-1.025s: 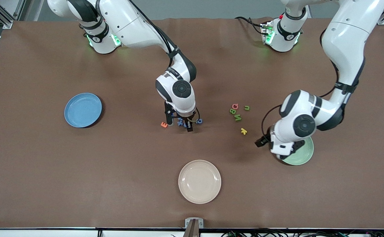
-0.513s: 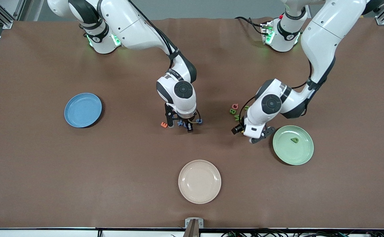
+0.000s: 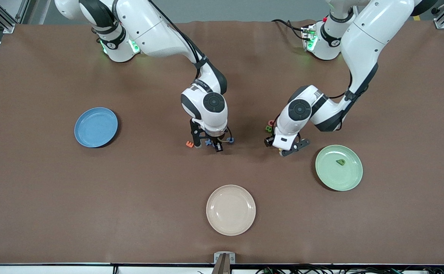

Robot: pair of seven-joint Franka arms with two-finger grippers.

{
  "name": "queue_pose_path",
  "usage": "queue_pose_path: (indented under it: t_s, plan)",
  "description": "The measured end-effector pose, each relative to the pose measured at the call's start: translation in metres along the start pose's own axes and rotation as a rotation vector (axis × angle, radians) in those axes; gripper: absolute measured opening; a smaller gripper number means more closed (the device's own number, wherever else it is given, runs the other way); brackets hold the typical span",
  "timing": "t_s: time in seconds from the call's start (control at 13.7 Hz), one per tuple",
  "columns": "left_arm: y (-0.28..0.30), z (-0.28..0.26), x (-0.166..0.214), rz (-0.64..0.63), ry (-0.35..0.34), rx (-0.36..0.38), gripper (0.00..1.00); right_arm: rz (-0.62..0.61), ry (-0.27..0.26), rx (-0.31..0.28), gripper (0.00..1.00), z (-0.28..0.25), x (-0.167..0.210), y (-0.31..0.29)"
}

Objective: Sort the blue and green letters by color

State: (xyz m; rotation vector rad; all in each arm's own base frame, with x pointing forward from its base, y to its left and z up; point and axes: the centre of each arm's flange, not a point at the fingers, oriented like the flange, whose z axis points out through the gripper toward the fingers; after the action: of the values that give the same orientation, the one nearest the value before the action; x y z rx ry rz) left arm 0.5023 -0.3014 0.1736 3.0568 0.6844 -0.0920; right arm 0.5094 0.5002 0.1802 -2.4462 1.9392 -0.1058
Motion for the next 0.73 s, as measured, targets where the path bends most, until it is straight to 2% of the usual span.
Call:
queue_pose_path:
  t_s: [0.07,0.15,0.22,0.29,0.44,0.59,0.73]
  plan:
    - [0.001,0.003,-0.007,0.004,-0.004,0.006,0.72,-0.004,-0.001,0.008,0.28,-0.004,-0.001,-0.002]
    - [0.003,0.003,-0.012,0.008,-0.004,0.007,0.67,-0.005,0.002,0.010,0.27,-0.002,-0.001,-0.002]
    - [0.003,0.003,-0.014,0.010,-0.004,0.009,0.67,-0.007,0.003,0.011,0.27,-0.002,-0.001,-0.002]
    - [0.004,0.002,-0.015,0.011,-0.001,0.007,0.59,-0.008,0.003,0.011,0.27,-0.002,-0.001,-0.002]
    - [0.004,-0.002,-0.015,0.013,0.005,0.003,0.37,-0.018,0.008,0.015,0.27,-0.002,-0.002,-0.002]
    - [0.002,-0.005,-0.011,0.006,0.013,0.000,0.35,-0.045,0.033,0.005,0.27,-0.002,0.001,-0.003]
    - [0.004,-0.022,0.000,-0.006,0.041,-0.020,0.35,-0.088,0.074,-0.046,0.27,-0.012,0.010,-0.010]
